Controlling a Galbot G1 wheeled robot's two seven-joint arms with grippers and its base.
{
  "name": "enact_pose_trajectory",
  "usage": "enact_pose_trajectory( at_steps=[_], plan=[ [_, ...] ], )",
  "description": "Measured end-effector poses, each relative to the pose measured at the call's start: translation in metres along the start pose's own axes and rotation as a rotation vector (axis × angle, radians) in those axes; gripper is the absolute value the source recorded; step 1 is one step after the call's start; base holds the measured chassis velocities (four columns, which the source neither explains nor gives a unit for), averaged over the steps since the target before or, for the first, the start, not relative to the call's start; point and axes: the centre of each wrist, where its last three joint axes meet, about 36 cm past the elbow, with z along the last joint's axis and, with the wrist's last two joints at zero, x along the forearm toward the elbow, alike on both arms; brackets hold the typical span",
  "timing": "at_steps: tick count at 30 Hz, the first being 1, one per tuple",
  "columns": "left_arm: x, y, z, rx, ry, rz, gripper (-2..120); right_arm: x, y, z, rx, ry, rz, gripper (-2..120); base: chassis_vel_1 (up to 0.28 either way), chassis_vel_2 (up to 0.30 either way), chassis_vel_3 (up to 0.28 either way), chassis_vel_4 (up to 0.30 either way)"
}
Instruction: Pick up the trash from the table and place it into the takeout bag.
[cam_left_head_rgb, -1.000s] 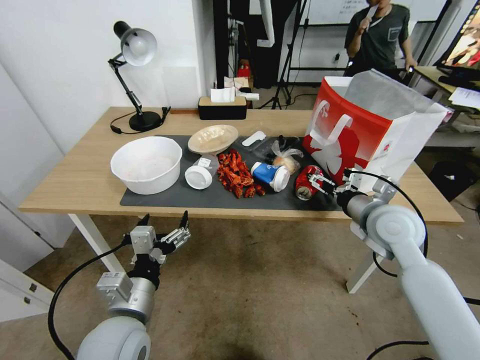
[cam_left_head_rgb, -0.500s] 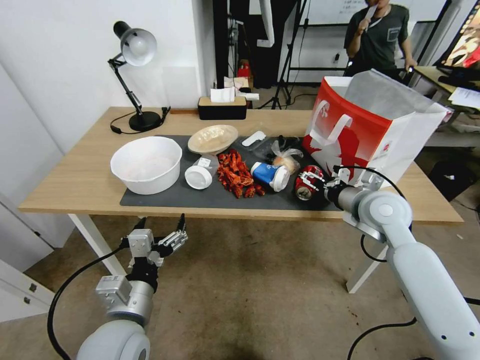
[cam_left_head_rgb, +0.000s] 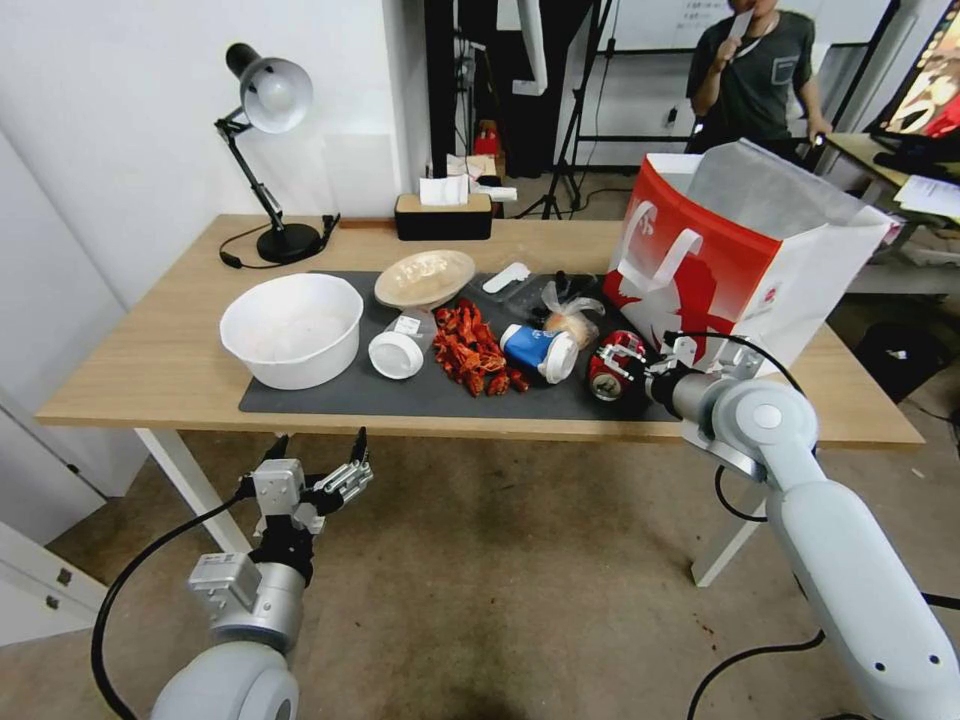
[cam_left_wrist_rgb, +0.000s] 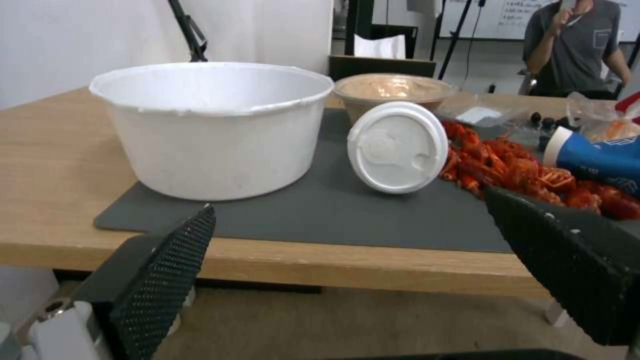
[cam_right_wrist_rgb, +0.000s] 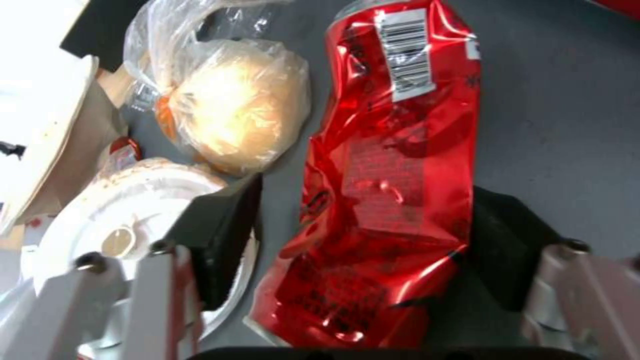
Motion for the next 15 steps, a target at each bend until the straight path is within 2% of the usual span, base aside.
enact_pose_trajectory(
  at_steps=[5,6,9,15],
  plan=[
    [-0.0008,-0.0003,0.0015,-0.001,-0.004,0.001,100,-0.001,0.0008,0.0033,-0.008,0.005,0.003,52,0.0,0.0,0.0,0.0],
    [-0.0008,-0.0003,0.0015,-0.001,-0.004,0.001,100,-0.001,0.0008,0.0033,-0.008,0.005,0.003,52,0.0,0.0,0.0,0.0],
    [-0.0011,0.0005,0.0043,0.0,-0.02,0.005,100,-0.0008,0.0002,0.0048,-0.009,0.01,0.0,39,0.0,0.0,0.0,0.0],
    [-0.0015,0.0014,0.0047,-0.001,-0.024,0.005,100,0.0022,0.0001,0.0064,-0.008,0.008,-0.003,24,0.0,0.0,0.0,0.0]
  ],
)
